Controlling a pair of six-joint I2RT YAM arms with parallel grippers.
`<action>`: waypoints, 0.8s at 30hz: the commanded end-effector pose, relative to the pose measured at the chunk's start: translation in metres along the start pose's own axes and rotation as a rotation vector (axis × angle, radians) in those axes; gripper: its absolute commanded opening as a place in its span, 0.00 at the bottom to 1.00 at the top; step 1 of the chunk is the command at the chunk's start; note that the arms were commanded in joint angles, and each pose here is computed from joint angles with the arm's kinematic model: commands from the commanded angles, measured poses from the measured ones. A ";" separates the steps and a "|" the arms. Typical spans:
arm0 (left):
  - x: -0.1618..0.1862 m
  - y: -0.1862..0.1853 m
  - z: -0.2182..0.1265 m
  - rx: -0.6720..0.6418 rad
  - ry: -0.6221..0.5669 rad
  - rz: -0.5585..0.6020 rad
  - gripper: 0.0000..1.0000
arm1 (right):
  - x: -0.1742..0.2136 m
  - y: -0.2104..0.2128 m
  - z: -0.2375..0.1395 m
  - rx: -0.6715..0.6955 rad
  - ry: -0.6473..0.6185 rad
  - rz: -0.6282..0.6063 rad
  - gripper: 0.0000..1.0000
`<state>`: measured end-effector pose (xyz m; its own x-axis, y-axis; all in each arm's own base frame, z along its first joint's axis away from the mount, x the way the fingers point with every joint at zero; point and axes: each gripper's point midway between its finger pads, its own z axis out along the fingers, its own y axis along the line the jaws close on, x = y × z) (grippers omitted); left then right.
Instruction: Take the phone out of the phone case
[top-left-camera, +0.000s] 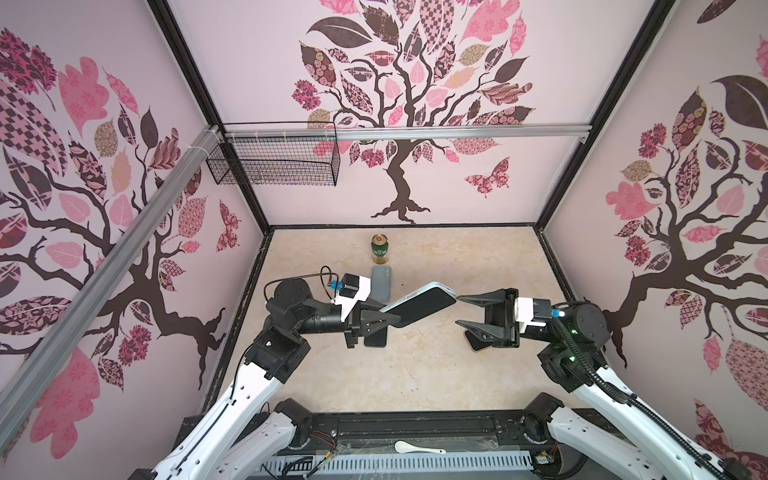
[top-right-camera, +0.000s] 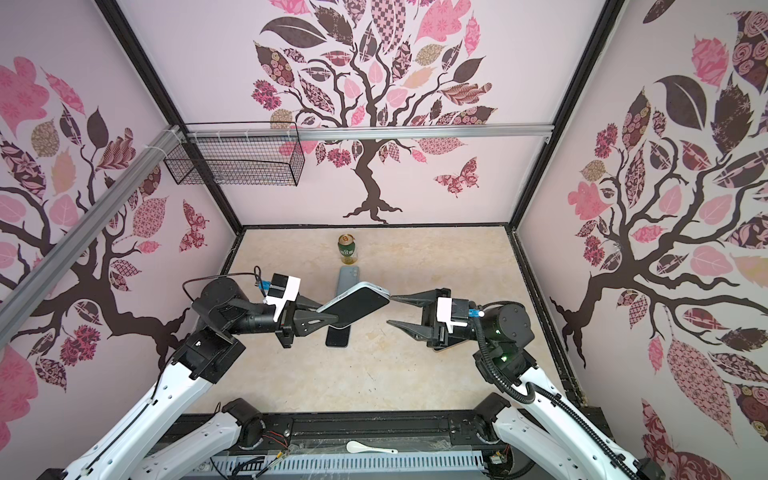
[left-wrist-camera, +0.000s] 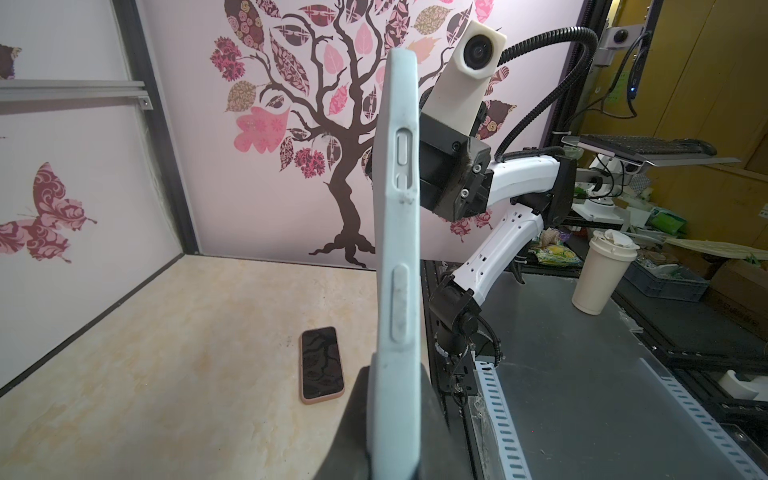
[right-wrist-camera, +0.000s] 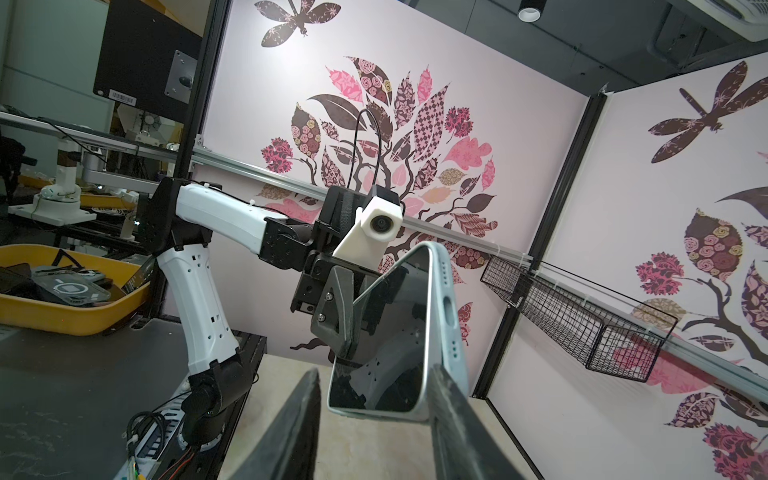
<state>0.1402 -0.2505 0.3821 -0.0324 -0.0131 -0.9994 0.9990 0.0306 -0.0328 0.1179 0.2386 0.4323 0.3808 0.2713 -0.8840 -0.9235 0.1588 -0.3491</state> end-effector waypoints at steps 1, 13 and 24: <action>-0.024 -0.011 -0.002 0.022 -0.044 0.086 0.00 | -0.011 0.002 0.003 -0.025 -0.001 -0.008 0.44; -0.025 -0.014 0.001 0.027 -0.039 0.101 0.00 | 0.008 0.006 0.011 -0.056 0.065 0.040 0.43; -0.029 -0.008 -0.003 -0.047 -0.059 0.117 0.00 | 0.019 -0.017 0.002 0.119 0.122 0.000 0.45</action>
<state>0.1455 -0.2527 0.3714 -0.0620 0.0207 -0.9979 0.9946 0.0843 -0.0601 0.1341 0.2443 0.4273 0.3764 0.1929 -0.9061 -0.9147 0.2329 -0.3304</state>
